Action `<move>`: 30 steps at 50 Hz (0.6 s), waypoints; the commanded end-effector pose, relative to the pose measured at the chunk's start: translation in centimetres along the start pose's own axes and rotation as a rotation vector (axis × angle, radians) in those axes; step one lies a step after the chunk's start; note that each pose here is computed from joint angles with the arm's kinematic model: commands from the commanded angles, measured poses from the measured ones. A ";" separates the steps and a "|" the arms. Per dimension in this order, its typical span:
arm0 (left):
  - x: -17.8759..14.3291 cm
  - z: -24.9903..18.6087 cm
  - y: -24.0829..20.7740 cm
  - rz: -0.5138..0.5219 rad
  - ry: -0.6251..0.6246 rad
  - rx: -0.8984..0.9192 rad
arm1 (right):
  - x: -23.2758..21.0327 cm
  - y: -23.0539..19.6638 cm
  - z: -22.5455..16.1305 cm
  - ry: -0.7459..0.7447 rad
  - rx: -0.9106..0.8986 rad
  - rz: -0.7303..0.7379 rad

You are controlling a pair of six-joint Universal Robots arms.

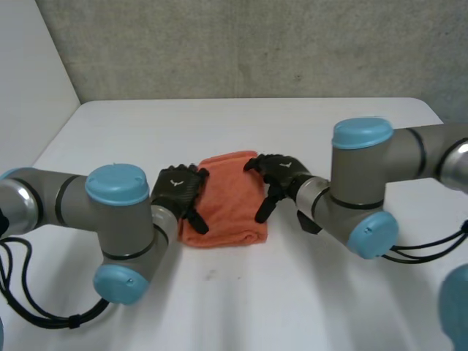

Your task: Fold the laundry

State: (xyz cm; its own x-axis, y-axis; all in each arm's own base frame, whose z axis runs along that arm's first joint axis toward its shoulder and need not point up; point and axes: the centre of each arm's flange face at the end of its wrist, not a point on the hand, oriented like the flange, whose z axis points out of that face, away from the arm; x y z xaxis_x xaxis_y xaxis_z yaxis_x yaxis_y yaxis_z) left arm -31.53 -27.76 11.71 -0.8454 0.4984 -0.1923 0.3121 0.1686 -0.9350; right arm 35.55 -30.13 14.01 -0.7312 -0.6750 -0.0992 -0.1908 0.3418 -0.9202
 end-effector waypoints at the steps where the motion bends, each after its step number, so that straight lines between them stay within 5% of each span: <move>1: -0.4 -0.9 0.5 0.069 -0.002 -0.023 | -0.3 1.3 1.0 0.000 -0.062 -0.027; 7: -0.6 -1.7 -1.0 0.067 -0.006 0.009 | -0.3 0.5 0.6 0.010 -0.067 -0.070; 14: -1.9 -3.4 -7.0 0.039 -0.036 0.178 | -0.2 -5.8 -2.6 0.075 0.087 -0.091; 21: -4.9 -7.1 -14.6 -0.083 -0.088 0.337 | 1.5 -12.2 -8.5 0.281 0.342 -0.108; 30: -9.2 -11.8 -18.1 -0.254 -0.099 0.287 | 6.5 -15.5 -16.7 0.499 0.530 -0.116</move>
State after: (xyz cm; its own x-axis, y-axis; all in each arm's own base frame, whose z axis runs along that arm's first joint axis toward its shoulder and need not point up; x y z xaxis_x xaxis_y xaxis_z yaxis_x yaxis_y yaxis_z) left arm -27.10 -26.54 30.88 -0.9173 0.3930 -0.0647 0.0434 -0.0629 -0.9971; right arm 27.62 -29.85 31.26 -0.9212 -0.3822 0.0724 -0.0468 -0.0760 -0.9960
